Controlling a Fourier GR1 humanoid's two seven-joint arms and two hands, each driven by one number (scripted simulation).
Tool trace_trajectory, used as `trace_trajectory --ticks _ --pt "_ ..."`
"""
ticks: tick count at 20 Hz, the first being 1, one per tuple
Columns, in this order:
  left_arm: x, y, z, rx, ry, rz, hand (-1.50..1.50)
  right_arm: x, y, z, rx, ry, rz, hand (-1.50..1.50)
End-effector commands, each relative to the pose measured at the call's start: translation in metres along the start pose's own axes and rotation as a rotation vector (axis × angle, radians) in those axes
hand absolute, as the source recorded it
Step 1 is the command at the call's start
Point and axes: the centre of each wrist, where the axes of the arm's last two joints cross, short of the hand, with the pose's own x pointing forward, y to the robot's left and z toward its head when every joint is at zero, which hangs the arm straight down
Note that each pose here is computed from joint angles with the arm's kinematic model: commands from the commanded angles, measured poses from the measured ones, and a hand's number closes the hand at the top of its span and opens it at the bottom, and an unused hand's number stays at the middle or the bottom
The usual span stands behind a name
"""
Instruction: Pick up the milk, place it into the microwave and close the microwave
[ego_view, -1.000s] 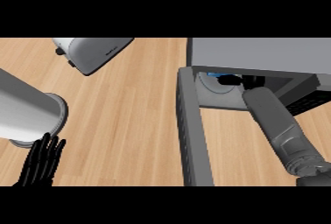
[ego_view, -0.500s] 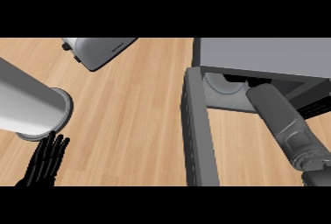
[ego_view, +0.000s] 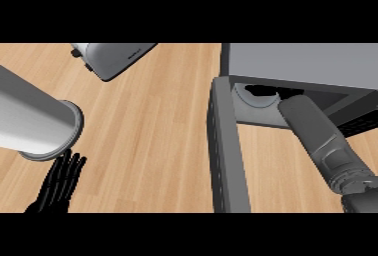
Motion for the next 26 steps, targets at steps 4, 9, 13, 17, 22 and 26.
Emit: trace_trajectory --ticks 4,9,13,17,22,26 --pt "-0.011 -0.010 -0.003 -0.007 -0.018 0.029 -1.50 -0.004 0.009 0.012 0.032 -0.042 -0.164 -1.50" --pt "-0.001 -0.023 -0.010 -0.033 -0.025 0.031 -1.50 -0.018 0.017 0.032 0.041 -0.015 -0.260 -1.50" --pt "0.003 -0.030 -0.007 -0.063 -0.022 0.046 -1.50 -0.029 0.016 0.040 0.038 0.031 -0.332 -1.50" --pt "-0.005 -0.012 -0.009 -0.052 -0.017 0.011 -1.50 -0.046 0.026 0.069 0.053 0.042 -0.398 -1.50" --pt "-0.004 -0.034 -0.011 -0.054 0.000 0.036 -1.50 -0.068 0.018 0.086 0.082 0.035 -0.449 -1.50" --pt "-0.009 -0.039 -0.015 -0.055 -0.025 0.023 -1.50 -0.081 0.023 0.112 0.135 0.021 -0.595 -1.50"
